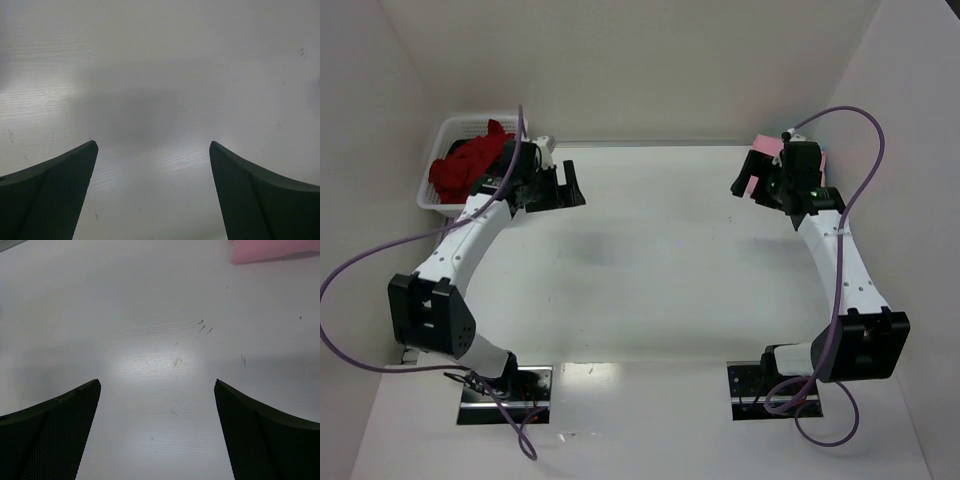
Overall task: Fold and stack the t-shirts
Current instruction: Grab crumpled tshirt from bin with the left arm
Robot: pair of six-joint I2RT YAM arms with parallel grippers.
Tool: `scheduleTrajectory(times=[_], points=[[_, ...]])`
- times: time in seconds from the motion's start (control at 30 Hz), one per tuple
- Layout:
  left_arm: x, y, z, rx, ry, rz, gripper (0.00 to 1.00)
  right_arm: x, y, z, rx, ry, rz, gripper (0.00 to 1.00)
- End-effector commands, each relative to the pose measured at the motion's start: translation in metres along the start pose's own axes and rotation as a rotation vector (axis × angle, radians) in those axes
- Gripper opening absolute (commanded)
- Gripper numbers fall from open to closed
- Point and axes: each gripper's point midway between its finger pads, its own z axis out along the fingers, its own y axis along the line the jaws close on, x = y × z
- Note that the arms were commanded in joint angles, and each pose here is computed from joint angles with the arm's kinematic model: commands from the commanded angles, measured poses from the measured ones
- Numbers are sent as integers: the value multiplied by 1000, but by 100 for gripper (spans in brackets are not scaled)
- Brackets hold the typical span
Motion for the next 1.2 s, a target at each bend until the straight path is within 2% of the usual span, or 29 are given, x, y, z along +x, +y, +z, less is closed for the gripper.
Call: scheduleTrajectory(times=[0.0,0.2,0.23,0.33,0.43,0.6,0.63,0.67,0.7,0.8,0.93,1.17], points=[[-36,-2,-34,-23,-186,99,100,-27,19,-12,-88,-101,-18,100],[-41,7,-44,-41,-224,129,100,-57,60,-13,-270,-136,-7,100],[-46,-3,-50,27,-257,138,100,-60,65,-14,-296,-146,-3,100],[-55,10,-62,84,-331,74,100,-86,82,-12,-364,-212,13,100],[-61,22,-76,75,-430,65,100,-92,103,-7,-399,-212,-51,100],[-80,54,-94,-110,-519,45,100,-95,130,14,-439,-207,-100,100],[-90,67,-104,-200,-556,24,100,-97,136,20,-465,-195,-94,100],[-90,95,-102,-328,-540,-18,100,-93,143,23,-493,-173,-90,100],[-111,105,-114,-400,-558,-14,100,-88,154,33,-513,-149,-98,100],[-117,143,-105,-584,-500,-54,100,-83,171,39,-535,-143,-126,100],[-136,188,-93,-667,-469,-110,100,-73,189,50,-558,-109,-162,100],[-153,252,-79,-697,-494,-228,100,-43,169,72,-495,-47,-176,100]])
